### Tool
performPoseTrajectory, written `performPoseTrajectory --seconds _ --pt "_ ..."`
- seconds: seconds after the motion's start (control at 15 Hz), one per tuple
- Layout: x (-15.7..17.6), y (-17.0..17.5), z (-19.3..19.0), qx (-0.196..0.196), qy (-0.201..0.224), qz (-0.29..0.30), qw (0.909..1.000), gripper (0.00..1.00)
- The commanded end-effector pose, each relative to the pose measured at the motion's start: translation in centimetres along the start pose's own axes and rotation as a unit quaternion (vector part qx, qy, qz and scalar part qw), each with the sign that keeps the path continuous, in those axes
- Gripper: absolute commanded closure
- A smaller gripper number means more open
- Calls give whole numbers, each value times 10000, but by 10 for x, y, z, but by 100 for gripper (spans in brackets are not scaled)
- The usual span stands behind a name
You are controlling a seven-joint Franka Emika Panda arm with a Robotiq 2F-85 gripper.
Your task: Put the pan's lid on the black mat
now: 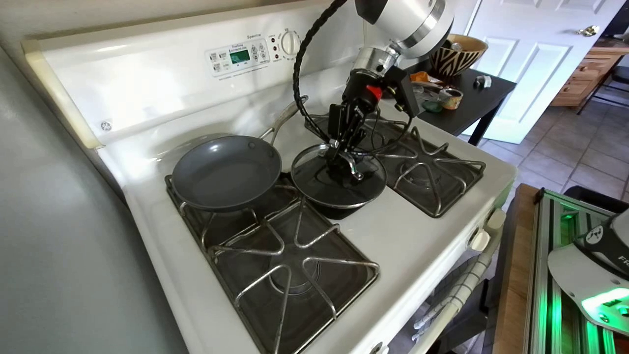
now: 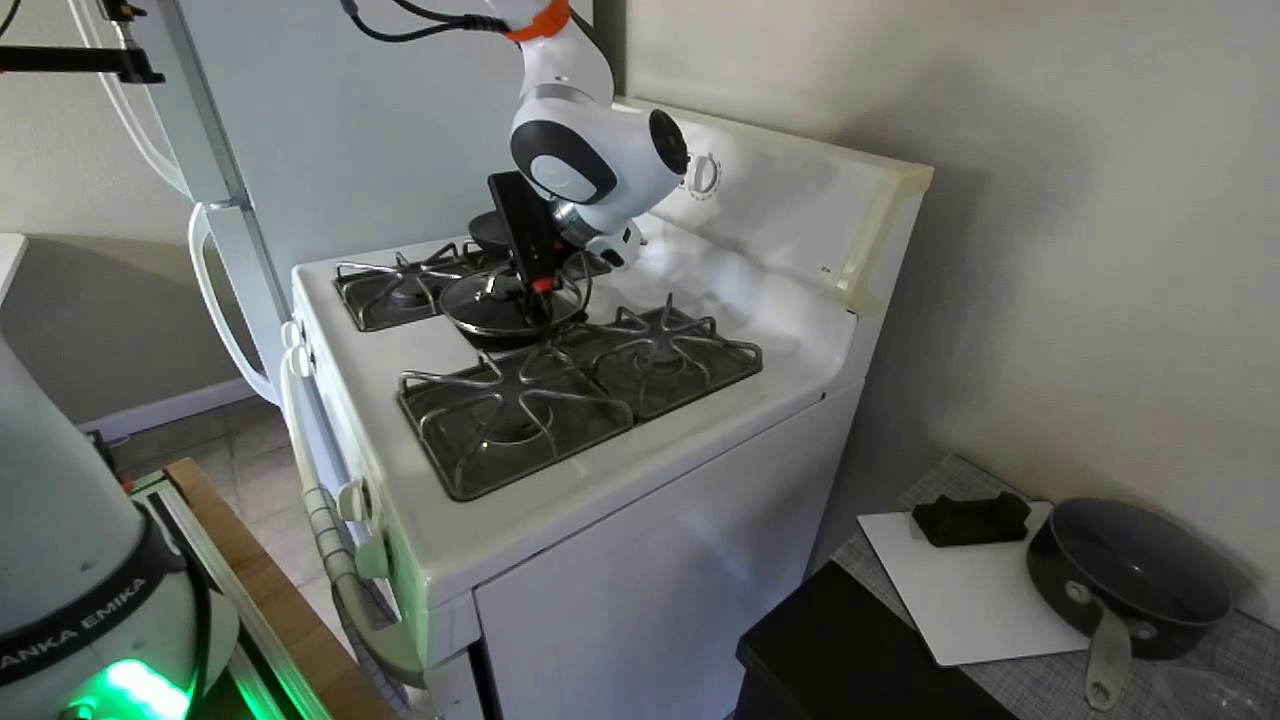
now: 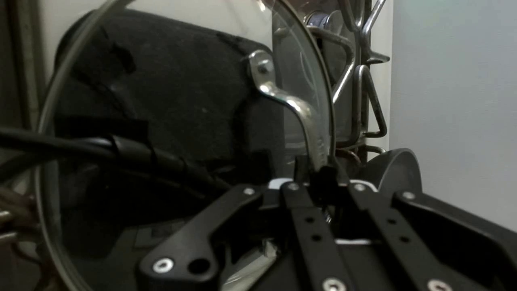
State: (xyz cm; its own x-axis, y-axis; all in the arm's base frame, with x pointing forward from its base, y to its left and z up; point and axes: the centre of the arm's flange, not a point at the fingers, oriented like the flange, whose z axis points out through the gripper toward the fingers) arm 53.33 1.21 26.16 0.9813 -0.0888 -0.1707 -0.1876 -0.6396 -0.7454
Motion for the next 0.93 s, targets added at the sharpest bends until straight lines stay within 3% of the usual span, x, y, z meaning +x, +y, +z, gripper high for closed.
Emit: performPoseTrajectory --seconds 0.0,0.07,0.2,0.27,0.4,0.8,0.87 --pt "5 -2 5 8 42 -46 10000 98" --pt "5 -2 5 7 40 -45 10000 88" --pt "6 -3 5 -6 36 -40 10000 79" --pt "6 -3 5 -21 4 -10 10000 65" --pt "7 -5 4 -28 32 -45 10000 53" --pt "7 -19 -11 -128 118 -200 9996 3" --pt "5 -22 -15 -173 122 -225 9995 0"
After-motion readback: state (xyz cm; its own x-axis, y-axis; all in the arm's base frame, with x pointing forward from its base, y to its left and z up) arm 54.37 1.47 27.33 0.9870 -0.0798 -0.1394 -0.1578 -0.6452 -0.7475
